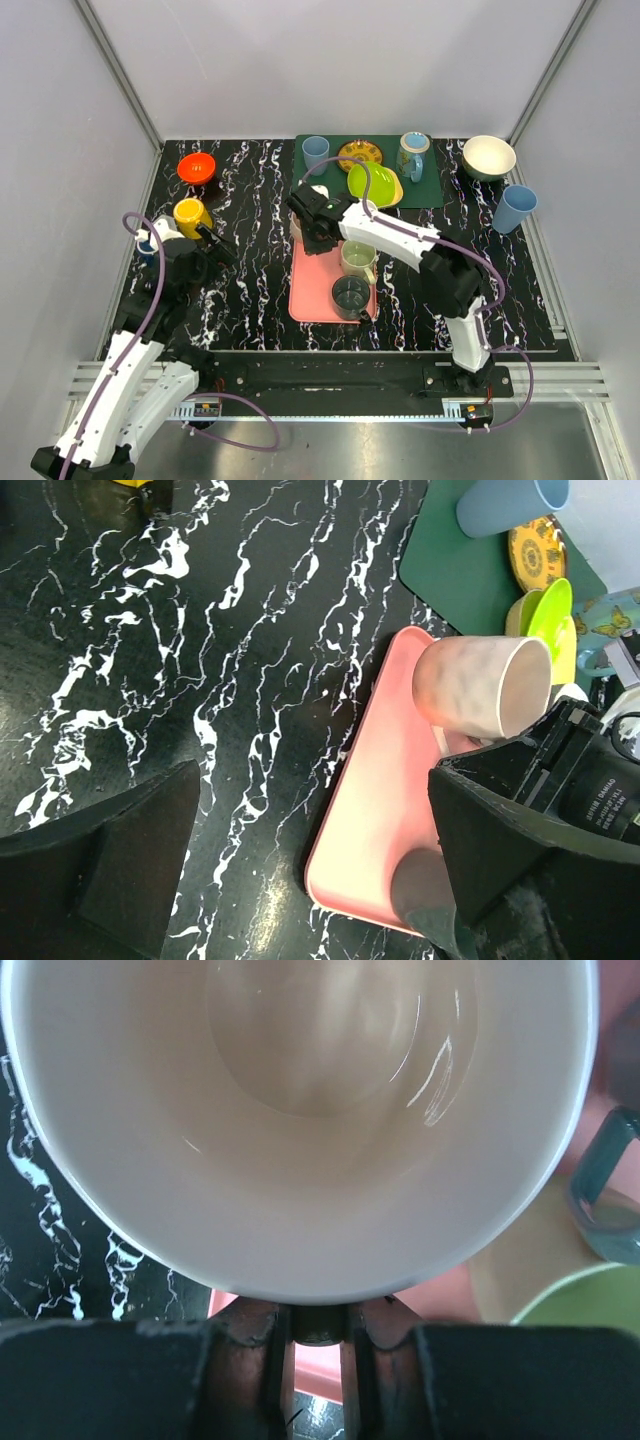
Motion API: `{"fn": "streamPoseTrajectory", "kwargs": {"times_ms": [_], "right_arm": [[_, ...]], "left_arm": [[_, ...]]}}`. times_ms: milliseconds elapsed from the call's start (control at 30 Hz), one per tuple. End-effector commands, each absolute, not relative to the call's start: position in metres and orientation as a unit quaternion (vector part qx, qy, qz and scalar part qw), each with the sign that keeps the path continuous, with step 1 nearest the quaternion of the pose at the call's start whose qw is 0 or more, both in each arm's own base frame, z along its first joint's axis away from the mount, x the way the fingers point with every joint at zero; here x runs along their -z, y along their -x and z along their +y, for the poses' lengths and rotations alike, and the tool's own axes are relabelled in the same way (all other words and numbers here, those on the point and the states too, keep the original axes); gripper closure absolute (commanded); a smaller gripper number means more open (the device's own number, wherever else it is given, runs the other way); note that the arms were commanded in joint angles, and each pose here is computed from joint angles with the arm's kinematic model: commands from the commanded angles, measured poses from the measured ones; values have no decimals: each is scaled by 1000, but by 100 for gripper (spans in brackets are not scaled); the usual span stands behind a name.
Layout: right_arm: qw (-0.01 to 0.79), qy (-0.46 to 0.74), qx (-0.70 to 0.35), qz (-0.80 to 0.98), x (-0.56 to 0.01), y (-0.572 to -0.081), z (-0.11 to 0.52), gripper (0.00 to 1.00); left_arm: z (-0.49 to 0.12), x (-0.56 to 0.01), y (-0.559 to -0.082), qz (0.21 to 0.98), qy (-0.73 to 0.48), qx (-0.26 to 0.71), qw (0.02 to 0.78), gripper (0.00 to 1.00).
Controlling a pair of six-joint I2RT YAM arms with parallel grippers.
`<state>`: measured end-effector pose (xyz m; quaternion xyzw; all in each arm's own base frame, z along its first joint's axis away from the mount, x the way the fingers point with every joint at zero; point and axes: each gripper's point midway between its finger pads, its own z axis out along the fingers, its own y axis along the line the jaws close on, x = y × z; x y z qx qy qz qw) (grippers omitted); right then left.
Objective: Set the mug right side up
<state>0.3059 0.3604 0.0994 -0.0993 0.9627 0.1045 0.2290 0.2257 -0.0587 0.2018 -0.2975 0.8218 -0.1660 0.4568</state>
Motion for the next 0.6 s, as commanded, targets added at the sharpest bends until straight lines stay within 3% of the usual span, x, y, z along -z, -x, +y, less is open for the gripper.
{"fn": "streamPoseTrajectory", "kwargs": {"times_ms": [0, 567], "right_arm": [[254, 60, -102, 960, -105, -326, 367, 100], [208, 29, -95, 973, -67, -348, 342, 97]], "left_arm": [[-50, -198, -228, 817, 314, 144, 462, 1], [-44, -186, -232, 829, 318, 109, 446, 1]]}}
